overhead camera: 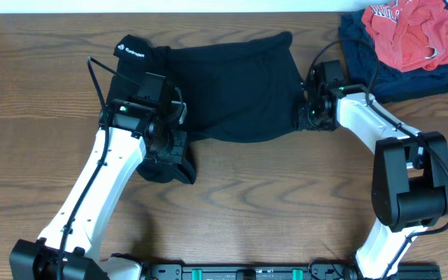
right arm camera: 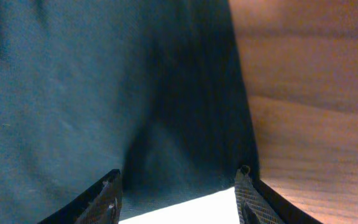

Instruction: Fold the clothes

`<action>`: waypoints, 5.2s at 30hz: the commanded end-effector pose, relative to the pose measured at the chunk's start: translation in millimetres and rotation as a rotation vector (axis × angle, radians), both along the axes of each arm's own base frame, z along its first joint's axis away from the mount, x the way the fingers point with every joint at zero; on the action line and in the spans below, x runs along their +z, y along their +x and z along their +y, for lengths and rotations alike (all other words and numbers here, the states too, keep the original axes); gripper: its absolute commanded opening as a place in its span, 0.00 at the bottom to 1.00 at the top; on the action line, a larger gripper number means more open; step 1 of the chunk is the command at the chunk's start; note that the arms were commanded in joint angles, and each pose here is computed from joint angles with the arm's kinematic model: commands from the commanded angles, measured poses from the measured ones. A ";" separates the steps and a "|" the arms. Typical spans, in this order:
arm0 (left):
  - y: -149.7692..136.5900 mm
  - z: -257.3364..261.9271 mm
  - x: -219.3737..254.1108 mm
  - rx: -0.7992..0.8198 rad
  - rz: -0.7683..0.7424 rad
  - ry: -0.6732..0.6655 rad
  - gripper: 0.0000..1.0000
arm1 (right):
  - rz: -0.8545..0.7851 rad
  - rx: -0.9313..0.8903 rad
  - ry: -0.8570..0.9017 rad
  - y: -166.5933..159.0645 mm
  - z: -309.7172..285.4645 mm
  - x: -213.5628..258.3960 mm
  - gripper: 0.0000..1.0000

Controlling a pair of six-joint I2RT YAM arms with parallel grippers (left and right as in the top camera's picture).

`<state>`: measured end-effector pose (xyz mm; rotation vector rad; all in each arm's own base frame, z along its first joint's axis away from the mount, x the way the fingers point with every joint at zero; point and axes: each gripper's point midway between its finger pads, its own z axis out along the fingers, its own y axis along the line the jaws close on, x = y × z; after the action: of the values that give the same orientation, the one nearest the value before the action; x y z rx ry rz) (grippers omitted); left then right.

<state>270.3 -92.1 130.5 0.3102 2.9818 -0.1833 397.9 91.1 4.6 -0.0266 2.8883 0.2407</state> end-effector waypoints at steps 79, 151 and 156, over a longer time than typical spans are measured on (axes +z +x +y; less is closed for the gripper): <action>-46.8 -19.1 -114.2 0.261 0.092 0.165 0.21 | 0.076 -0.272 -0.136 -36.0 -101.7 78.6 0.04; 94.2 118.6 -26.6 0.638 -0.303 0.396 0.06 | -0.230 -0.151 0.040 31.1 -50.7 112.7 0.01; 94.0 127.2 -41.3 0.645 -0.263 0.419 0.06 | -0.170 -0.135 0.034 29.6 -43.5 88.7 0.01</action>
<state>362.3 25.6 89.5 -0.5515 2.6658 0.4544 426.4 40.5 107.4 0.1882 2.6679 0.2578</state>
